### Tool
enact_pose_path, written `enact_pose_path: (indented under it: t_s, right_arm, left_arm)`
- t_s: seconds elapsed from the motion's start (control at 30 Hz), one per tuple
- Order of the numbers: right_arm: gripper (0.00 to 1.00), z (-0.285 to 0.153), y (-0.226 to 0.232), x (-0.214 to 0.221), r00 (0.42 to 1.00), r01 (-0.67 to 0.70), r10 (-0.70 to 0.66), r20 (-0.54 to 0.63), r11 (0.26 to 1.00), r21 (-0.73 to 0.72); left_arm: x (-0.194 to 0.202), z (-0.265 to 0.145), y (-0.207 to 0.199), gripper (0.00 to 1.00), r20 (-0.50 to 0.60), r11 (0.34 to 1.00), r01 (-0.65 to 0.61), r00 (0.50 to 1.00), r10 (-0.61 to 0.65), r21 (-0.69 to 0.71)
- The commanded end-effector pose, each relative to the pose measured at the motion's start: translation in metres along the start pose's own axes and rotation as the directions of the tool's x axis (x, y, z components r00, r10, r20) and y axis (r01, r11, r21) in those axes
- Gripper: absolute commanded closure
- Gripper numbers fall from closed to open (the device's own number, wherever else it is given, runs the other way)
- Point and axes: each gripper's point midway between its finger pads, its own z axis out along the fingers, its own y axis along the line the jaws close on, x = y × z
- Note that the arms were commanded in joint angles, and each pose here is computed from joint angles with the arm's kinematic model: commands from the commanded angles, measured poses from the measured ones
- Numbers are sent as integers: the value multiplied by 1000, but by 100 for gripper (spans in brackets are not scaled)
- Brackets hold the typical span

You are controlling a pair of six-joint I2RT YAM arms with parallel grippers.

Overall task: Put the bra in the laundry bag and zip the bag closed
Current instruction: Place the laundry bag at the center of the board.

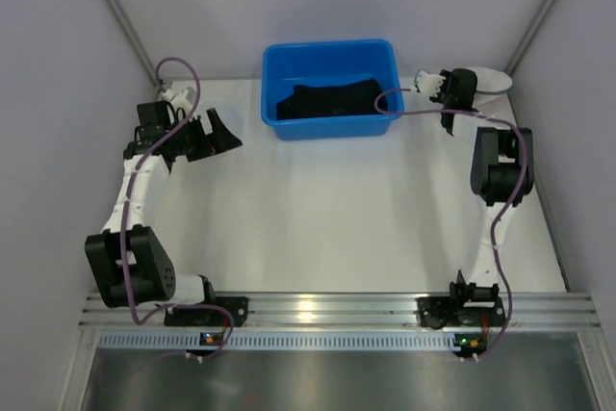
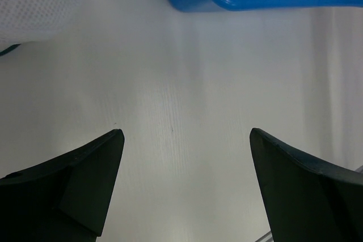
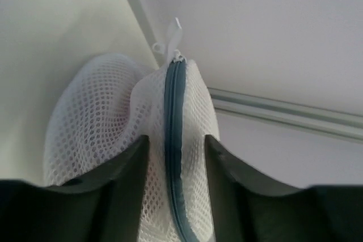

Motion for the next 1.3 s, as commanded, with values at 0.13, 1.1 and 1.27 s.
enact_pose_path:
  t_s: [0.13,1.1,1.27]
  right_arm:
    - [20,-43,-61,-17,988,-152,148,45,983,102]
    - [1,-296,-79,-96,511,-700,850,124,496,-514]
    - [1,-304,-68,-83,507,-725,858,75,472,-502]
  left_arm:
    - [-53,-27,23,2,101,966,-139,981,165,-220]
    - [-77,37,107,33,-98,828,-549,836,540,-117]
    - [-62,54,95,38,-151,658,-753,654,741,-33]
